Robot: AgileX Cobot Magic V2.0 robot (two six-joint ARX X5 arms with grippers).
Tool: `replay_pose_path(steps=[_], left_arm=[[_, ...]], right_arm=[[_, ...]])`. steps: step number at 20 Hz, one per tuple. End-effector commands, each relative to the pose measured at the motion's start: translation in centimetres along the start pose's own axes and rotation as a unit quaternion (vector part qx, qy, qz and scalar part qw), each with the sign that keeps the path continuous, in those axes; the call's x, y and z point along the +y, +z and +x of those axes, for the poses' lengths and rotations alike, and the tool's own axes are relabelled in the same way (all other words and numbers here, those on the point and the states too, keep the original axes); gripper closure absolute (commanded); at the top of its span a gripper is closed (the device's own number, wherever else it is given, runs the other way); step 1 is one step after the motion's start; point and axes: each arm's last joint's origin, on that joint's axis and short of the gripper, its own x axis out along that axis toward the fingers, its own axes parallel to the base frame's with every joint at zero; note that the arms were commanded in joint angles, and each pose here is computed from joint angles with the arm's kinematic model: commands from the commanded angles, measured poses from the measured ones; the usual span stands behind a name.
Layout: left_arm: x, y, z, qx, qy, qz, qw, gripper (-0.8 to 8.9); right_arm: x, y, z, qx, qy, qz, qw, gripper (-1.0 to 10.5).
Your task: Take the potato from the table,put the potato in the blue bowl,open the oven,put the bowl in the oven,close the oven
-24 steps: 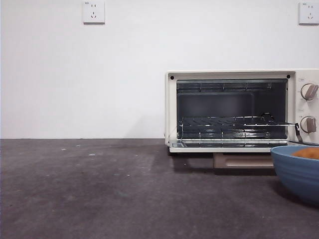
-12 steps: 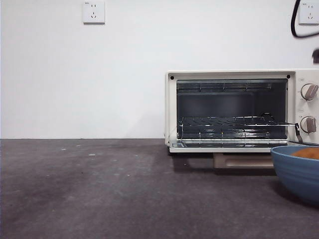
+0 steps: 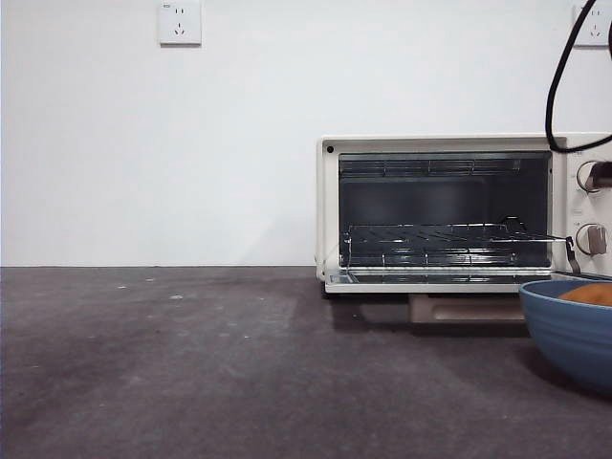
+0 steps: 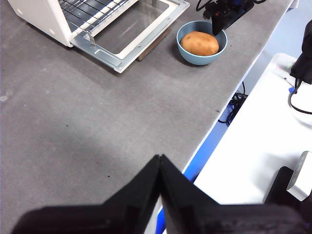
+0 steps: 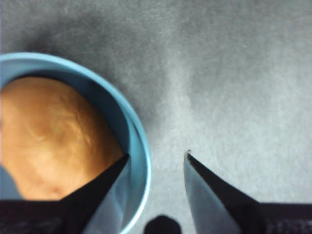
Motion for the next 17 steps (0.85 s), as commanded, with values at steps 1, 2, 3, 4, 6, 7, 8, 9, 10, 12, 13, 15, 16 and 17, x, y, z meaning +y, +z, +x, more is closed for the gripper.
replay_pose_path(steps=[1, 2, 3, 4, 6, 7, 8, 9, 10, 12, 13, 15, 16, 17], left_arm=[[0.0, 0.0, 0.1, -0.001, 0.002, -0.003, 1.0, 8.19], [0.0, 0.0, 0.1, -0.001, 0.002, -0.003, 1.0, 8.19], [0.0, 0.0, 0.1, -0.001, 0.003, -0.003, 1.0, 8.19], [0.0, 0.0, 0.1, -0.001, 0.003, -0.003, 1.0, 8.19], [0.0, 0.0, 0.1, -0.002, 0.008, -0.003, 1.0, 8.19], [0.1, 0.0, 0.1, -0.002, 0.018, -0.003, 1.0, 8.19], [0.2, 0.0, 0.1, -0.003, 0.028, -0.001, 1.0, 8.19], [0.2, 0.0, 0.1, -0.004, 0.035, -0.001, 0.999, 8.19], [0.2, 0.0, 0.1, -0.004, 0.044, -0.001, 0.999, 8.19], [0.4, 0.0, 0.1, -0.005, 0.071, -0.001, 0.997, 8.19], [0.5, 0.0, 0.1, -0.006, 0.088, -0.001, 0.996, 8.19], [0.6, 0.1, 0.1, -0.008, 0.111, -0.001, 0.994, 8.19], [0.7, 0.1, 0.1, -0.008, 0.118, -0.001, 0.993, 8.19], [0.7, 0.1, 0.1, -0.008, 0.12, 0.0, 0.993, 8.19]], right_arm=[[0.0, 0.1, 0.7, 0.011, -0.005, -0.008, 1.0, 8.7], [0.0, 0.1, 0.8, 0.011, -0.008, -0.008, 1.0, 9.3], [0.1, 0.2, 0.9, 0.011, -0.007, -0.008, 1.0, 9.5], [0.1, 0.2, 0.9, 0.012, -0.006, -0.006, 1.0, 9.5], [0.1, 0.1, 0.8, 0.016, -0.001, 0.002, 1.0, 9.5], [0.1, 0.1, 0.8, 0.021, 0.003, 0.008, 1.0, 9.5], [0.1, 0.1, 0.5, 0.024, 0.001, 0.015, 1.0, 9.5], [0.1, 0.2, 0.0, 0.022, 0.002, 0.026, 0.999, 9.5], [0.2, 0.3, -0.7, 0.018, 0.004, 0.041, 0.999, 9.5], [0.5, 1.0, -2.7, 0.012, 0.019, 0.056, 0.998, 9.5], [0.7, 1.5, -3.7, 0.006, 0.033, 0.056, 0.998, 9.5], [1.1, 2.4, -5.8, -0.018, 0.059, 0.058, 0.996, 9.5], [1.3, 3.0, -6.7, -0.033, 0.071, 0.063, 0.995, 9.6], [1.5, 3.6, -7.6, -0.045, 0.079, 0.069, 0.993, 9.6]])
